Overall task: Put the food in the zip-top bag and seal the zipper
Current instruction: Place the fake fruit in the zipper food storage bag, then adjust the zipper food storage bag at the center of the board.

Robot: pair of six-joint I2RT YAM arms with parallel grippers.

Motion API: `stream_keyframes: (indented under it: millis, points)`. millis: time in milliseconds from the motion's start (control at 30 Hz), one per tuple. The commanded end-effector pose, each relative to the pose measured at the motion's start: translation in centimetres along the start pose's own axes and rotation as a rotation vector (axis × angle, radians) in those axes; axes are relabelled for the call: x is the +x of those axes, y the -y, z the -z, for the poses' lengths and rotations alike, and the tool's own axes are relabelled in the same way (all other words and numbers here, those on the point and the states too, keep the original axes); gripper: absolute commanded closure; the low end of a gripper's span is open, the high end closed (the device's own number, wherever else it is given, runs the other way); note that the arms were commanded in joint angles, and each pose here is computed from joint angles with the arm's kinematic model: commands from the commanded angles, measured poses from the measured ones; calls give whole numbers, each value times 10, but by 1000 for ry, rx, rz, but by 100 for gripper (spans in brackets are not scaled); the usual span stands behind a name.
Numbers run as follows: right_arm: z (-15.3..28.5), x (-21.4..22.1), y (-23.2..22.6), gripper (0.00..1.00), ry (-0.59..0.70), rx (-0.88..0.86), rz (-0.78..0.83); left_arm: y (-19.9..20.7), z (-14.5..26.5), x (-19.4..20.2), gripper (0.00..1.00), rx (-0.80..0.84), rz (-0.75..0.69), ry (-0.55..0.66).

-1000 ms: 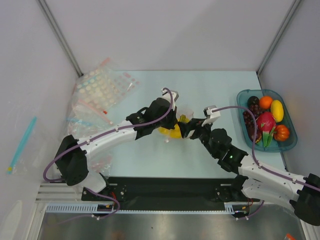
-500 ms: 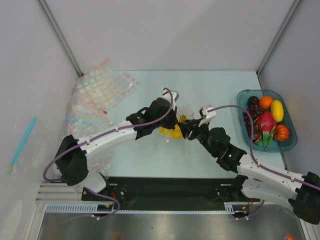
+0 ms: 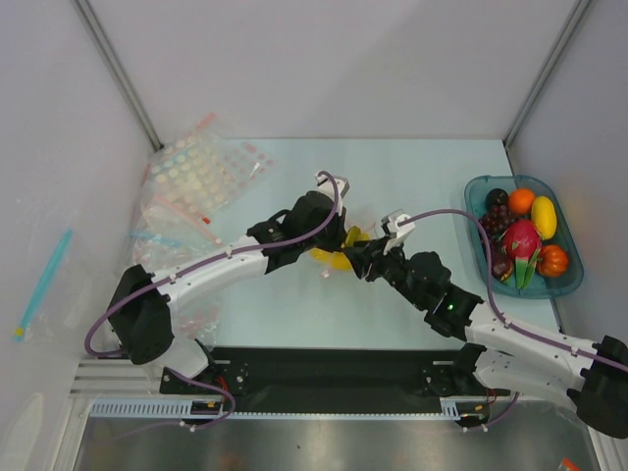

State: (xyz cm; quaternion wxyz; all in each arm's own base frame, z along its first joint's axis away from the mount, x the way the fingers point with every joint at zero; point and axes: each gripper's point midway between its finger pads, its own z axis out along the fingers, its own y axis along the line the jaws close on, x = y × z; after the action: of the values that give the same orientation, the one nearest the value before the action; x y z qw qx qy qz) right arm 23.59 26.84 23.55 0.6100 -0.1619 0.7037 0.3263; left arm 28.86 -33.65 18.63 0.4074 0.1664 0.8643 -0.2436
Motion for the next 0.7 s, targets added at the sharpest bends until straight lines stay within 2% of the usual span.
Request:
stream_keyframes:
  millis: [0, 233, 433, 667]
  points:
    - [1, -37, 5, 58, 113, 63, -29, -2, 1, -12, 100, -3, -3, 48]
    - [15, -54, 30, 56, 217, 135, -87, 3, -9, -3, 100, 17, -22, 19]
    - [11, -51, 39, 38, 180, 91, -108, 12, -7, -1, 100, 38, -43, 20]
    - [4, -37, 30, 31, 104, -32, -59, 32, 2, 0, 100, 103, -87, 27]
